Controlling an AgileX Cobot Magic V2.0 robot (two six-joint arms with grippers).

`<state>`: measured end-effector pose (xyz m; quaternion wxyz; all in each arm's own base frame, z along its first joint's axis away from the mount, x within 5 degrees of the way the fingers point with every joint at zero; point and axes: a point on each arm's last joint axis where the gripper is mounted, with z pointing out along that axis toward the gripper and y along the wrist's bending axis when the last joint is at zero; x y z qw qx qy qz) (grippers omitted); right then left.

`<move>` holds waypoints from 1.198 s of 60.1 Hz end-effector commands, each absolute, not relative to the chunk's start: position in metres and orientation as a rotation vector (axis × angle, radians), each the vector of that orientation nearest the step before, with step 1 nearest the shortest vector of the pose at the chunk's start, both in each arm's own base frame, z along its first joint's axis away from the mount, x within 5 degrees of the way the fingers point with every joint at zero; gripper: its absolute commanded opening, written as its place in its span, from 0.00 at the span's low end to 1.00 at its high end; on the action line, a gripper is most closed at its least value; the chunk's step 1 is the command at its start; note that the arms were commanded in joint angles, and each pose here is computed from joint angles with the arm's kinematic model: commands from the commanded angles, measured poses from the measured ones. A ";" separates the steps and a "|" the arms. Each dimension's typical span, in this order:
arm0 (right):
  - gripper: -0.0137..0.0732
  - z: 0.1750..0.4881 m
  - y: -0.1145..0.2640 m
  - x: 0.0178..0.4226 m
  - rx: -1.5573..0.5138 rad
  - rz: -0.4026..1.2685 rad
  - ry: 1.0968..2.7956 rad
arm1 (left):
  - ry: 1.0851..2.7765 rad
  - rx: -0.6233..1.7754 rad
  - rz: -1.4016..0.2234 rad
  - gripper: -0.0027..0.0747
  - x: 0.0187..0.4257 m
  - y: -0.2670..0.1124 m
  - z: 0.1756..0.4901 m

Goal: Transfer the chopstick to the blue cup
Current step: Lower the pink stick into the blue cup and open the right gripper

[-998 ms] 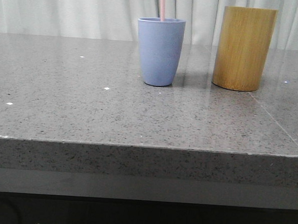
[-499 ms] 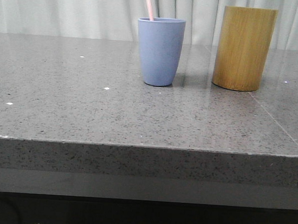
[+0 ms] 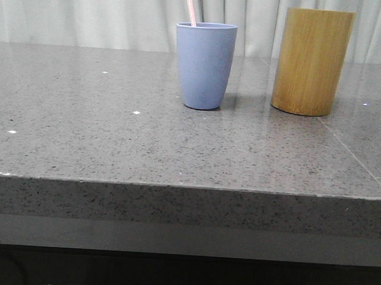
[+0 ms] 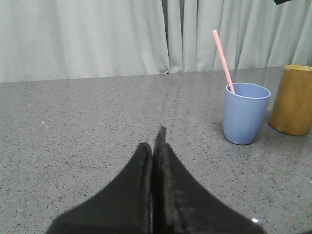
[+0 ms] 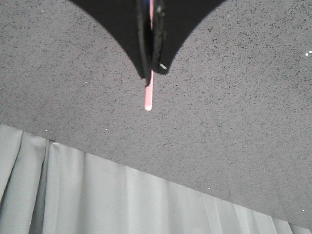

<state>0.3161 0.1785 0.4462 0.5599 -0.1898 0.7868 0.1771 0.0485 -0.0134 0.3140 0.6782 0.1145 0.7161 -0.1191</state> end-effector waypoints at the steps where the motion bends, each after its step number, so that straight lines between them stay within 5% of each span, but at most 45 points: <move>1: 0.08 0.484 0.166 0.299 -0.430 0.402 1.695 | 1.515 0.244 -0.302 0.01 0.048 -0.015 0.329; 31: 0.08 0.488 0.042 0.260 -0.153 0.113 1.797 | 1.497 0.267 -0.255 0.01 0.048 -0.014 0.330; 72: 0.08 0.367 0.008 0.070 -0.071 0.098 1.529 | 1.492 0.154 -0.077 0.01 0.069 -0.008 0.335</move>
